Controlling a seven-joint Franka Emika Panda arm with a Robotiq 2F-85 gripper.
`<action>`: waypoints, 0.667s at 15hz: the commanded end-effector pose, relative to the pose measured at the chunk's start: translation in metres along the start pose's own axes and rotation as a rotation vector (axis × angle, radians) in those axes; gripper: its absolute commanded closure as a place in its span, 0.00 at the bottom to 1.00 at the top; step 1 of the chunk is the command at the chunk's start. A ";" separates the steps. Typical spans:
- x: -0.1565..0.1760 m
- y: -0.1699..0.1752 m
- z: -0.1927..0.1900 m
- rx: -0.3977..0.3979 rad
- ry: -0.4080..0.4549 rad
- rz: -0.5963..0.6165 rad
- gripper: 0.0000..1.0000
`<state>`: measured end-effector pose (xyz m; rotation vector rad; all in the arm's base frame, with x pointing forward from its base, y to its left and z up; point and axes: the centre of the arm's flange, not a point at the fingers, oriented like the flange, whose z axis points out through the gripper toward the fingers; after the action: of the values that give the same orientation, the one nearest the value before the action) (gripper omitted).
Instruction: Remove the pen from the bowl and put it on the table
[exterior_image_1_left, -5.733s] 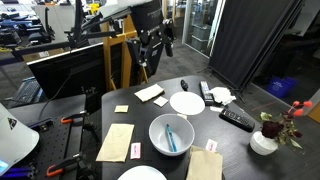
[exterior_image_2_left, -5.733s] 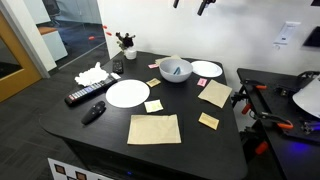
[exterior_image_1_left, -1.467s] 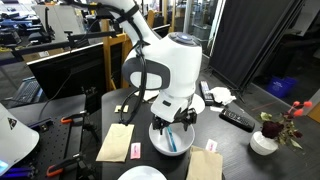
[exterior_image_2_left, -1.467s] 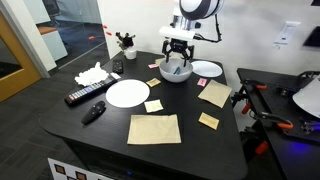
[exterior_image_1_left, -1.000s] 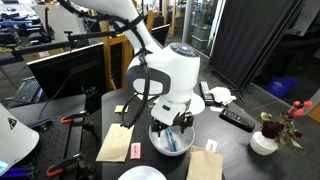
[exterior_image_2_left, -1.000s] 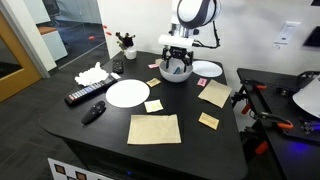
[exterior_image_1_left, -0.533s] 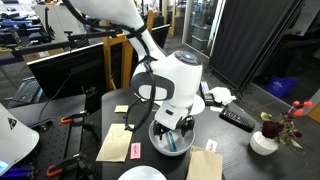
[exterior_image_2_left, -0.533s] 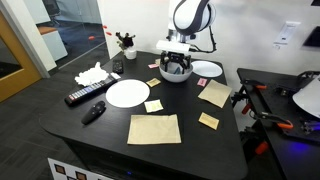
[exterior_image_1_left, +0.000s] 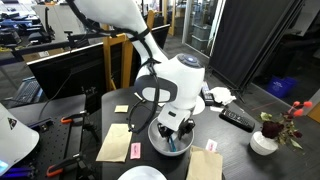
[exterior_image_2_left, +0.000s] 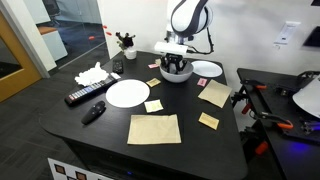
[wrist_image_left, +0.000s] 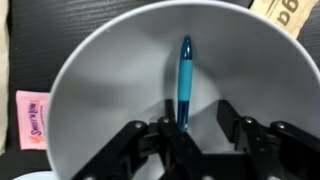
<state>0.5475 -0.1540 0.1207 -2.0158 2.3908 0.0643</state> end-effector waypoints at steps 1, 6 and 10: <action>0.002 -0.004 0.001 0.011 0.001 -0.008 0.81; 0.002 -0.002 -0.003 0.020 0.000 -0.007 1.00; 0.001 0.009 -0.026 0.044 0.014 0.001 0.98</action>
<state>0.5497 -0.1555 0.1229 -2.0133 2.3897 0.0548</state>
